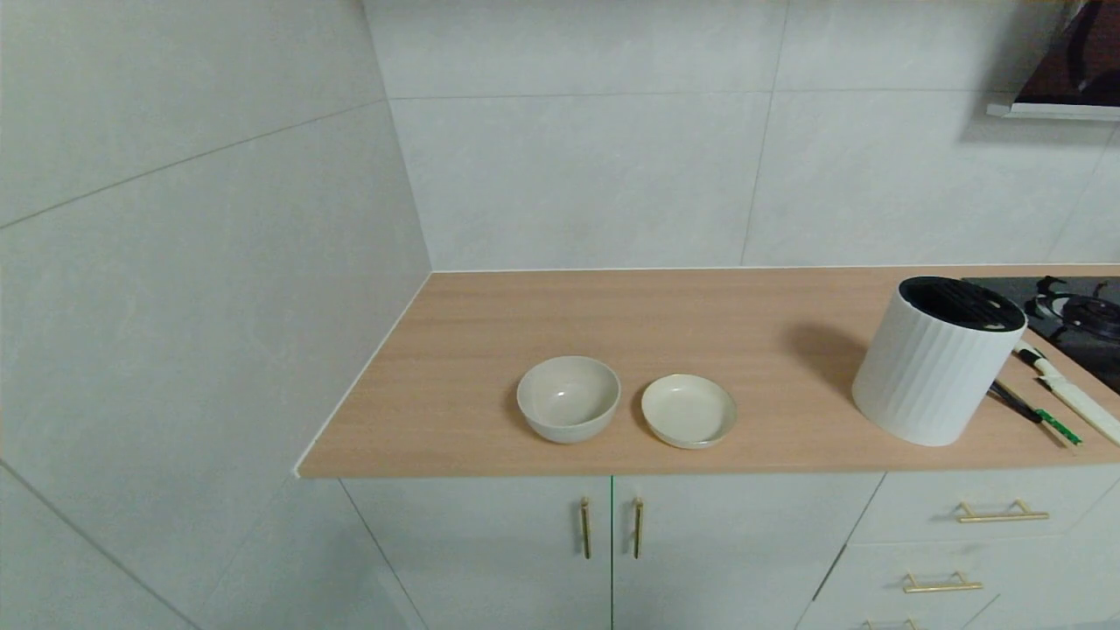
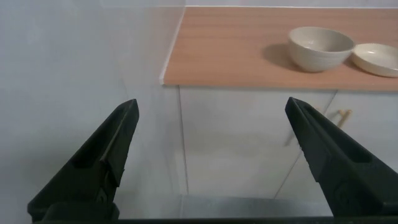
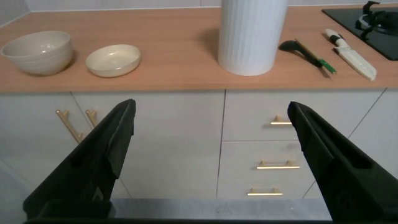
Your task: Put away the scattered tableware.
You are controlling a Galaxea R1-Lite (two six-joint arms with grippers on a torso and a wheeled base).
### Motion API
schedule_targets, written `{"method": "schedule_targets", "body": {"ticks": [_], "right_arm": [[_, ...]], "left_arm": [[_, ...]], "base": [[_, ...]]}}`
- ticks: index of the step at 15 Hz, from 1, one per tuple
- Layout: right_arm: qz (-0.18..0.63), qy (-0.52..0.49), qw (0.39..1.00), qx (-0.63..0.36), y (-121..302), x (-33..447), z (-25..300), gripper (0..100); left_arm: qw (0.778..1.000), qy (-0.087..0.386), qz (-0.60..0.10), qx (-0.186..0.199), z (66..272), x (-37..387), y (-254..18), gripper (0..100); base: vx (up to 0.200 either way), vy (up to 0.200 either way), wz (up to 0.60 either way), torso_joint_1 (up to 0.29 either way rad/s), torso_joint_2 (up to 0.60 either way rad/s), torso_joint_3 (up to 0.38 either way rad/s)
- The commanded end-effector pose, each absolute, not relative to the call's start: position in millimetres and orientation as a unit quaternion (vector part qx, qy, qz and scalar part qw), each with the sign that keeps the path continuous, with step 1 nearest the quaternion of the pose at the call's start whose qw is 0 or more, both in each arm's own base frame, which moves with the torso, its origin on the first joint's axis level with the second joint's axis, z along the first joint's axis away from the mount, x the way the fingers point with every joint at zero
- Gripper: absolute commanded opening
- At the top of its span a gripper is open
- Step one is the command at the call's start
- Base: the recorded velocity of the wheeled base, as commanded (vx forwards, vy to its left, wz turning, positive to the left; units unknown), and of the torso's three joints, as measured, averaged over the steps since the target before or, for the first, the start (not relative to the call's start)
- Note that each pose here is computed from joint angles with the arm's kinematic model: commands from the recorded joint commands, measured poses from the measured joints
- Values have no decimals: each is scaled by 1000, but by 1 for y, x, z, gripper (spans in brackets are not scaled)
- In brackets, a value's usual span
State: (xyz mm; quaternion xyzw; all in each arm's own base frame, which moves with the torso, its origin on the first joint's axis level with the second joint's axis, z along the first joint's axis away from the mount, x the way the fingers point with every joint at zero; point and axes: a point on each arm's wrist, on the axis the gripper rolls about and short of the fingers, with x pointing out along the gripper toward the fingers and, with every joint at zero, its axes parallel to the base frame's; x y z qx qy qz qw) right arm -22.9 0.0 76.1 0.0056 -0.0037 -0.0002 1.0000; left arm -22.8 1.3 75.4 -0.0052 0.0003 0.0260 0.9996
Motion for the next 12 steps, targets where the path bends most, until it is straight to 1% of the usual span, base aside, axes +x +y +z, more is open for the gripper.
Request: {"method": "schedule_targets", "body": {"ticks": [1, 12], "right_arm": [[0, -3, 1000, 5, 0, -23, 76, 100], [0, -3, 1000, 5, 0, -23, 76, 100]], "left_arm": [[1000, 0, 26, -5, 75, -23, 1, 100], [1000, 0, 26, -5, 75, -23, 1, 100]], "base": [[0, 0, 0, 0, 0, 0], [0, 0, 0, 0, 0, 0]]}}
